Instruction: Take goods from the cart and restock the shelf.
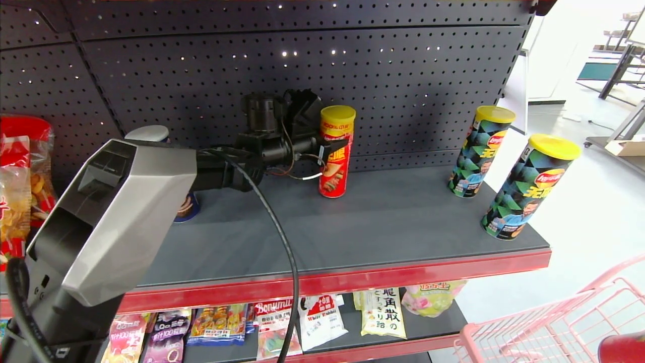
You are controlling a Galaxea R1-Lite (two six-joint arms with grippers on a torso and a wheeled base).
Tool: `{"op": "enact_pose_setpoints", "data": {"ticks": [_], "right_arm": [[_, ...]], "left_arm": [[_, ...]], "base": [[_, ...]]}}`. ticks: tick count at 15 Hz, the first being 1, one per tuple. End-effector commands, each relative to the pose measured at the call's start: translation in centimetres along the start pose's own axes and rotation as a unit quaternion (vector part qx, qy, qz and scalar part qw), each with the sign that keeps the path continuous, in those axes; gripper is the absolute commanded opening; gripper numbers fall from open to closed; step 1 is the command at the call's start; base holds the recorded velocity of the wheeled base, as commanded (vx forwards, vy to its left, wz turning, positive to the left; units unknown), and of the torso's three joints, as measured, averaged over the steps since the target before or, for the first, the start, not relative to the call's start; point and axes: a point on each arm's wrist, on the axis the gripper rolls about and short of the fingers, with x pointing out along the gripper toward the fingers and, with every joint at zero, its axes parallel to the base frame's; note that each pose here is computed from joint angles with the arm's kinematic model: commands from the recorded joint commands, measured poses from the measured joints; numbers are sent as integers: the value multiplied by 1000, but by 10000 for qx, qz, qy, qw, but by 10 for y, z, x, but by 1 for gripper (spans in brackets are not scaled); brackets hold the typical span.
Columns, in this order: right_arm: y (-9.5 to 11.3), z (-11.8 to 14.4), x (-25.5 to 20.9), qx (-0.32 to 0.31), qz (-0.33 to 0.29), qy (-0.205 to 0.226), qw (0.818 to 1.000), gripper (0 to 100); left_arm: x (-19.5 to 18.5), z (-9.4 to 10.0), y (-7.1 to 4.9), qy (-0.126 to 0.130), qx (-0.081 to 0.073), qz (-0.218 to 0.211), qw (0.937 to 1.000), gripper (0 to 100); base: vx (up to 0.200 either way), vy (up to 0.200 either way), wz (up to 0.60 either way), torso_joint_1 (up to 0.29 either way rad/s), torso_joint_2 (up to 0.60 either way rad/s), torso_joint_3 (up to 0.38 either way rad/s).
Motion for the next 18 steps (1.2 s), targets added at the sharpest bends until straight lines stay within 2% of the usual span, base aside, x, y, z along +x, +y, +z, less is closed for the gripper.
{"op": "enact_pose_setpoints", "data": {"ticks": [1, 2, 3, 4, 5, 7, 10, 11, 13, 14, 18], "right_arm": [[0, -1, 0, -4, 5, 20, 10000, 0], [0, -1, 1, -6, 13, 26, 10000, 0], [0, -1, 1, -6, 21, 26, 10000, 0], [0, -1, 1, -6, 21, 26, 10000, 0], [0, -1, 1, -6, 21, 26, 10000, 0], [0, -2, 1, -9, 31, 47, 10000, 0], [1, -3, 1, -4, 32, 63, 10000, 0], [1, -3, 1, -4, 40, 62, 10000, 0], [1, -5, 2, -9, 43, 92, 9999, 0], [1, -5, 2, -8, 42, 84, 10000, 0], [1, -4, 2, 39, 34, 78, 10000, 0]], "left_arm": [[-21, 32, -6, -98, -94, 94, 9999, 0], [-30, 41, -13, -64, -267, 55, 9996, 0], [-38, 44, -19, -11, -364, 37, 9993, 0], [-56, 46, -28, 185, -449, 88, 9988, 0], [-65, 47, -32, 252, -475, 147, 9984, 0], [-99, 43, -53, 496, -581, 346, 9965, 0], [-118, 28, -73, 408, -525, 580, 9961, 0], [-119, 26, -80, 387, -552, 663, 9955, 0], [-114, 29, -93, 259, -755, 828, 9934, 0], [-112, 30, -98, 199, -807, 860, 9928, 0], [-109, 17, -104, -49, -721, 691, 9950, 0]], "base": [[0, 0, 0, 0, 0, 0], [0, 0, 0, 0, 0, 0], [0, 0, 0, 0, 0, 0], [0, 0, 0, 0, 0, 0], [0, 0, 0, 0, 0, 0], [0, 0, 0, 0, 0, 0], [0, 0, 0, 0, 0, 0], [0, 0, 0, 0, 0, 0], [0, 0, 0, 0, 0, 0], [0, 0, 0, 0, 0, 0], [0, 0, 0, 0, 0, 0]]}}
